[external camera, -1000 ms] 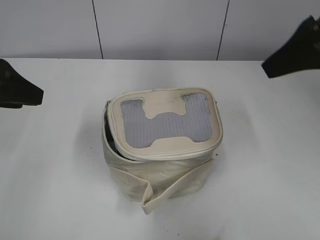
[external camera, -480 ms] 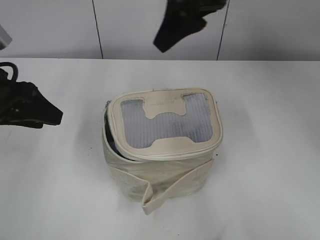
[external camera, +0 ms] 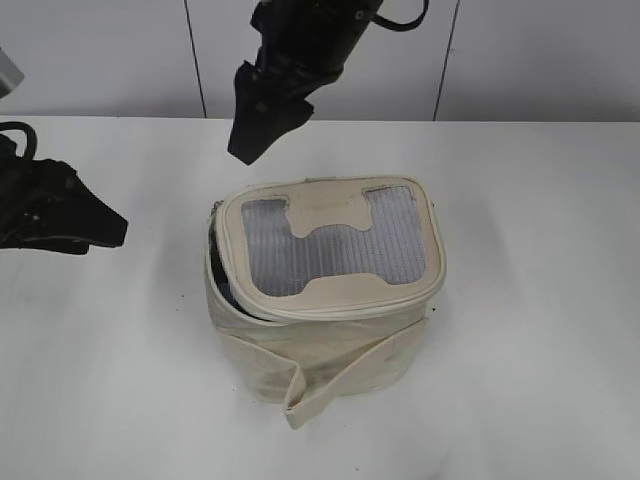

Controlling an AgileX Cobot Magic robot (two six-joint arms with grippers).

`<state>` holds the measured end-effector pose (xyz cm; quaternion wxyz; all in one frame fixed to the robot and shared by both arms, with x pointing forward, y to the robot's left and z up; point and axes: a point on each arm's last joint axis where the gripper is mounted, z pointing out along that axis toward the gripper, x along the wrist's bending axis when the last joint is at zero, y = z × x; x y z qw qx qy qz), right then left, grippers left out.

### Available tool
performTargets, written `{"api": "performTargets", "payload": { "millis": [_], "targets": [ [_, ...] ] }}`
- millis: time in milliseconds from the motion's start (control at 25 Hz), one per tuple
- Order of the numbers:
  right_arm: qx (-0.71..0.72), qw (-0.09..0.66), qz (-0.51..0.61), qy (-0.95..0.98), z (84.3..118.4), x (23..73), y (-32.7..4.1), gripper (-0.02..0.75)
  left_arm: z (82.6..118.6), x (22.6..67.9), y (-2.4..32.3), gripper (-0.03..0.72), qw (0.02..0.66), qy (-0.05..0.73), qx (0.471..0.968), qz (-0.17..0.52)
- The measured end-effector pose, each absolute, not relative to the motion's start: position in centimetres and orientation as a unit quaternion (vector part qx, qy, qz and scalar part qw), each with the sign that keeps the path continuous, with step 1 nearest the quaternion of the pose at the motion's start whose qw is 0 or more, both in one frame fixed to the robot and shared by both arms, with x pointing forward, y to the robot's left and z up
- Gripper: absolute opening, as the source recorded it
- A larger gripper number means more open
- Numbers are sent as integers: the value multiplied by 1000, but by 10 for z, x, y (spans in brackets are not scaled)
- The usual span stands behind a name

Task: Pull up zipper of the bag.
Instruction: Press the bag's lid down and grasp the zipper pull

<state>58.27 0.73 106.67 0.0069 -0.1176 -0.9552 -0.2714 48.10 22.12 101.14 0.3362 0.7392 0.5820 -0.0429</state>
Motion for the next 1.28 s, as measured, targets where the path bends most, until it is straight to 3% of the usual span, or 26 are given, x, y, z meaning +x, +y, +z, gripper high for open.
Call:
{"api": "performTargets", "payload": {
  "millis": [360,920,1080,1280],
  "targets": [
    [-120,8,-246,-962,1054,584,6,498,1012,481,220,392,342,586,733,-48],
    [-122,48,-204,-970,996,596,15,491,1012,481,220,392,344,586,732,-48],
    [-124,57,-204,-969,992,596,17,382,1012,481,220,392,343,586,733,-50],
    [-121,55,-206,-970,993,597,17,96,1012,481,220,392,343,586,733,-50]
  ]
}}
